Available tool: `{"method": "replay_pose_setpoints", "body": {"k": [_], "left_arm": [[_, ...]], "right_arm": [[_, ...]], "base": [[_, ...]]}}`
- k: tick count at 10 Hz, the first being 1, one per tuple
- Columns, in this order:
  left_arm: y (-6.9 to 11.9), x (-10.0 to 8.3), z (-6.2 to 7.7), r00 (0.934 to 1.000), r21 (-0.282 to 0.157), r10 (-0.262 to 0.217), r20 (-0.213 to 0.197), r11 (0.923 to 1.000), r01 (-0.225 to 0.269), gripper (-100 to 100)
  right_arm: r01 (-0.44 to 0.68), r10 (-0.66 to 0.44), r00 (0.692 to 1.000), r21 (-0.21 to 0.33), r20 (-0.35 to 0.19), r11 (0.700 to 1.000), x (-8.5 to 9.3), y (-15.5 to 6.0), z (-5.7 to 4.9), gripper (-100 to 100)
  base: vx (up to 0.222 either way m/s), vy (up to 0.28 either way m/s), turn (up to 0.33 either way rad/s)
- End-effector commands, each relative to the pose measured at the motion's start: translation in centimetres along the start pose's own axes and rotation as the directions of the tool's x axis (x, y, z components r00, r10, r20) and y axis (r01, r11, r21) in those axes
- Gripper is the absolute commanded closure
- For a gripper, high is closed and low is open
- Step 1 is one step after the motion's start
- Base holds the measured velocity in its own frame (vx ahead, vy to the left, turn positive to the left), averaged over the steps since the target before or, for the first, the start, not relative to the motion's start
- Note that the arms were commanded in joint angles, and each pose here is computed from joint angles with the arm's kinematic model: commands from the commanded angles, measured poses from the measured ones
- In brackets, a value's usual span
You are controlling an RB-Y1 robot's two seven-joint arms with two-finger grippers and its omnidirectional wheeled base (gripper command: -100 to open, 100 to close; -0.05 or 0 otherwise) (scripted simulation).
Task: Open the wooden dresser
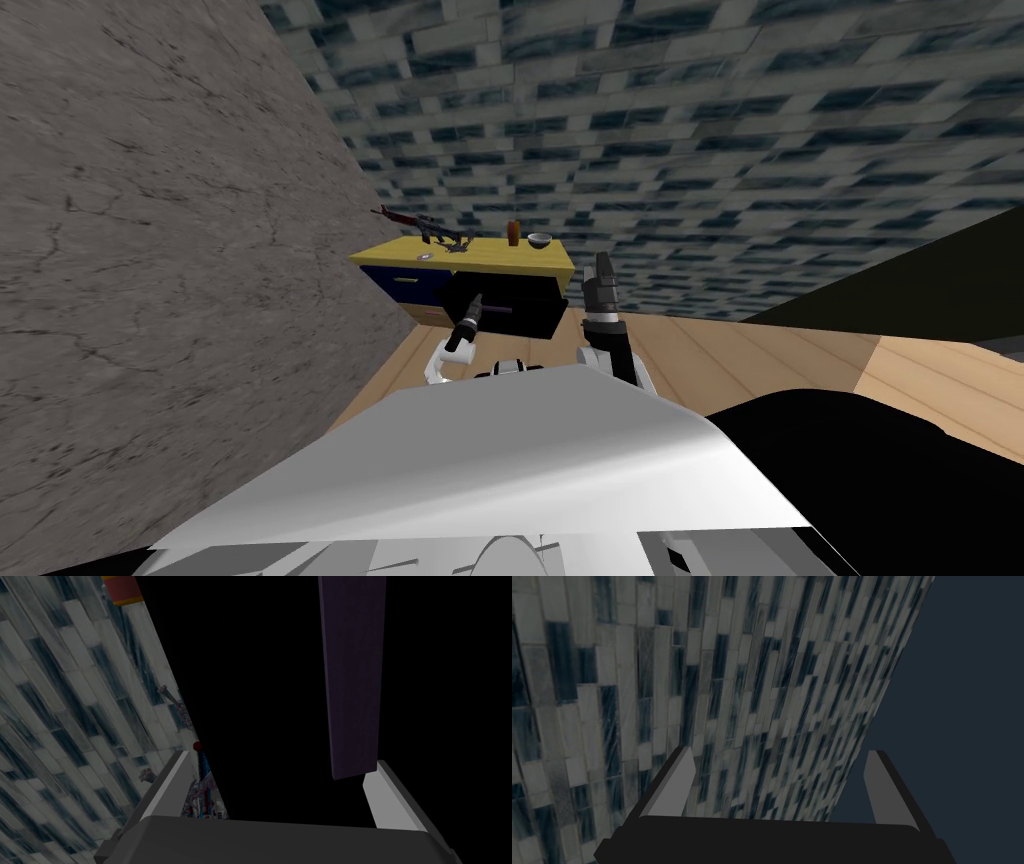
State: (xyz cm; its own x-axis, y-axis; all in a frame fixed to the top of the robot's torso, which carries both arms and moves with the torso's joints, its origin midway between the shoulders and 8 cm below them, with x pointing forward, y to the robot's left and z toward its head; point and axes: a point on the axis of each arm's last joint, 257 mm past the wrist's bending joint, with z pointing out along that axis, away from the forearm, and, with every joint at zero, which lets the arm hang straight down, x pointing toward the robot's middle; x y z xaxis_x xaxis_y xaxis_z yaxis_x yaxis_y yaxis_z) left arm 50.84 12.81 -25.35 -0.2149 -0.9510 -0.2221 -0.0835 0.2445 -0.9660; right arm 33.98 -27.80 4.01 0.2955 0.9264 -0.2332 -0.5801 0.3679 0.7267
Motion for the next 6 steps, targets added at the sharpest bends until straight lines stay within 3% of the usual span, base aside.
{"method": "replay_pose_setpoints", "body": {"k": [1,6], "left_arm": [[0.12,0.03,-0.02,1.0000,-0.005,-0.001,-0.001,1.0000,0.001,0],[0.72,0.08,-0.13,1.0000,-0.019,-0.001,-0.002,0.9998,0.001,0]], "right_arm": [[0.000,0.000,1.000,0.000,0.000,1.000,0.00,0.00,0.00,0],[0.000,0.000,1.000,0.000,0.000,1.000,0.00,0.00,0.00,0]], "base": [[0.000,0.000,0.000],[0.000,0.000,0.000]]}}
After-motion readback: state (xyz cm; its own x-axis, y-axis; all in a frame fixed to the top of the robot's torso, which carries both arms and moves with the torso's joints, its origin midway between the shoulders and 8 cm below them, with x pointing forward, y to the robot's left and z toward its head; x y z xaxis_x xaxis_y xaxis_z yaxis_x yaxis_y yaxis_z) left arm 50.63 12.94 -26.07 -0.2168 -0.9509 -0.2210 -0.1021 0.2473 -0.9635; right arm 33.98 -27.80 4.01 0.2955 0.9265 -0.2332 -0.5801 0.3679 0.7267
